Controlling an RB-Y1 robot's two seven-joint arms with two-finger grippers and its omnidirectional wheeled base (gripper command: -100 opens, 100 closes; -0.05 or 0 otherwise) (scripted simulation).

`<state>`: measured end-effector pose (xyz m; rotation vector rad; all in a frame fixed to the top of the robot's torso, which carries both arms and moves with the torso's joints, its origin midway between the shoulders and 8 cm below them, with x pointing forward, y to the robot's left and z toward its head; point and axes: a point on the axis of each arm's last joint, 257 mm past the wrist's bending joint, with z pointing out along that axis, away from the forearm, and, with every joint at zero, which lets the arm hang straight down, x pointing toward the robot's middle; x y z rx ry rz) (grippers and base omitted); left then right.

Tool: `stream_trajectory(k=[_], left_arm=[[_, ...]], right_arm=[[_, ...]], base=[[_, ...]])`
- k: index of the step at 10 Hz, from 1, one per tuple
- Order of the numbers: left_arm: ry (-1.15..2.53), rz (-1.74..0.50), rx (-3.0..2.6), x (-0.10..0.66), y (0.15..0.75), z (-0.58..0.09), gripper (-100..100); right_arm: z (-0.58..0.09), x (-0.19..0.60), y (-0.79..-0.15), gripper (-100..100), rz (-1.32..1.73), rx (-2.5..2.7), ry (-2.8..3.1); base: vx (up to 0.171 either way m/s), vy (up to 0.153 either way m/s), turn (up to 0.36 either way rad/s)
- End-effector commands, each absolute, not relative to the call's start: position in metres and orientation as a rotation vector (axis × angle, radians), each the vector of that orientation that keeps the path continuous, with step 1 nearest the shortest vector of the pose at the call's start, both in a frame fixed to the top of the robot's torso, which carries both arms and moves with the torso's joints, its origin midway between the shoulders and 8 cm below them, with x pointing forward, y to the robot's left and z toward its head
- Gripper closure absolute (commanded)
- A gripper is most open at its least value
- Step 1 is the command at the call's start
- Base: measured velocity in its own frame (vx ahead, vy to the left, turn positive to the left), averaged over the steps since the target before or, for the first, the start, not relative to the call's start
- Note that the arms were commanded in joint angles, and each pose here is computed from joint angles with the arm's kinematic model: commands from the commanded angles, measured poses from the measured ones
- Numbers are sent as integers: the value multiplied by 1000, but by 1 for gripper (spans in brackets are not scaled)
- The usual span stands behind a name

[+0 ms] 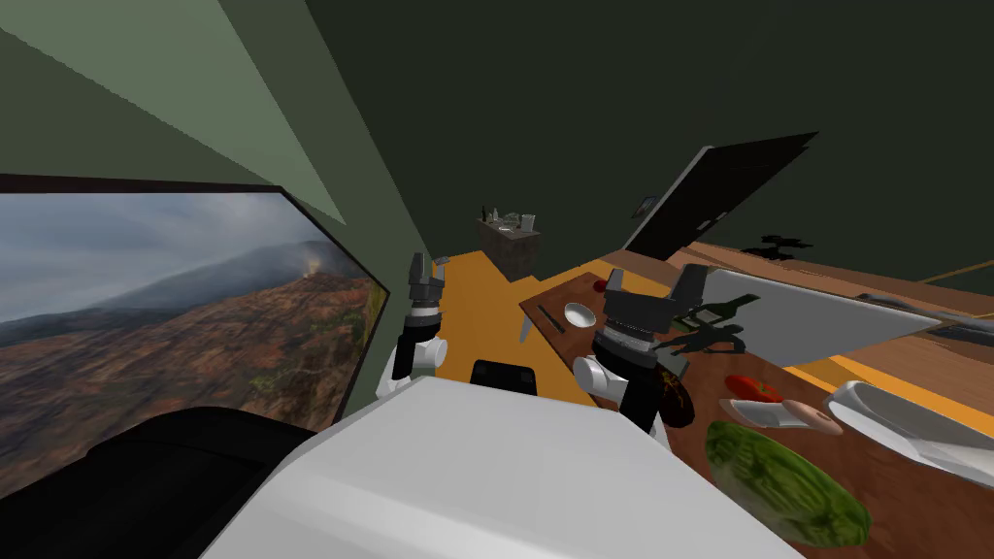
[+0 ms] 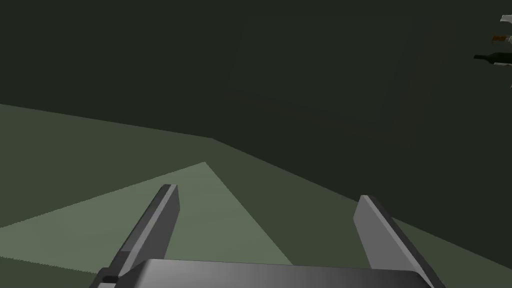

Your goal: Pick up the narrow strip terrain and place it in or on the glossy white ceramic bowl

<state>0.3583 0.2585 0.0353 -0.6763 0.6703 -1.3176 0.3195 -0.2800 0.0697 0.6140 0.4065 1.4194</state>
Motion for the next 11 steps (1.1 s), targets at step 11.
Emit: stream_trajectory(k=[11], left_arm=[[670,-1318,-676,358,258,35,0]], right_arm=[[-64,342,-277,-100,1127,551,1046]], base=[[46,80,120]])
